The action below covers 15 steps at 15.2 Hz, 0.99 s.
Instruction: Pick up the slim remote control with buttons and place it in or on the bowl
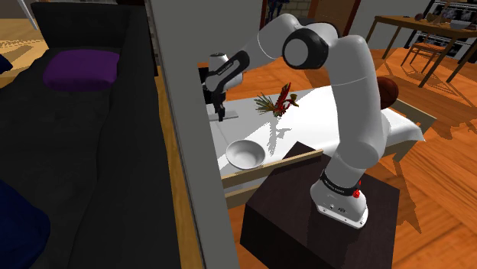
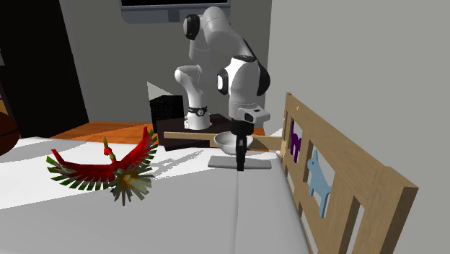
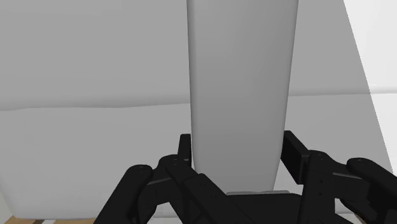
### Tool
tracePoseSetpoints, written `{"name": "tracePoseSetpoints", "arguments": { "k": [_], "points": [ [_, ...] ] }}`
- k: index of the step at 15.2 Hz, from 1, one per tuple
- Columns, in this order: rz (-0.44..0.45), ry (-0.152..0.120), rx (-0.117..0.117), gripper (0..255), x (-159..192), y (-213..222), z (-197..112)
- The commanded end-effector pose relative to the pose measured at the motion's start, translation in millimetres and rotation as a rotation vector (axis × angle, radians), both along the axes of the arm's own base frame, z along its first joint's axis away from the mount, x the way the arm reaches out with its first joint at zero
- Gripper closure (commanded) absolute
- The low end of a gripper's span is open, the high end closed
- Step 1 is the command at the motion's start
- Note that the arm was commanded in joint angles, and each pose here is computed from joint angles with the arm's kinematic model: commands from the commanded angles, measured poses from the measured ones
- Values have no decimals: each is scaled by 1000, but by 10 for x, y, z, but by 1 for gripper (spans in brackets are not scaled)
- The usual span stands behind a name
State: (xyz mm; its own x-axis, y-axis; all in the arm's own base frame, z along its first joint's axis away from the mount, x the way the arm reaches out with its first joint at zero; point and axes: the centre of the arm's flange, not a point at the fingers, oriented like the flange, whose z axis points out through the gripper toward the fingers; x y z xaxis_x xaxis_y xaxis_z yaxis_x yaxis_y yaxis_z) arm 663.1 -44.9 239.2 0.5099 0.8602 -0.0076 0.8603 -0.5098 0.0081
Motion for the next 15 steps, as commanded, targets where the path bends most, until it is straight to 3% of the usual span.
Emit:
{"name": "tracePoseSetpoints", "arguments": {
  "k": [1,9,15],
  "points": [
    [0,0,0,255,-1,-7,116],
    [0,0,0,255,-1,-7,508],
    [0,0,0,255,-732,298,515]
  ]
}}
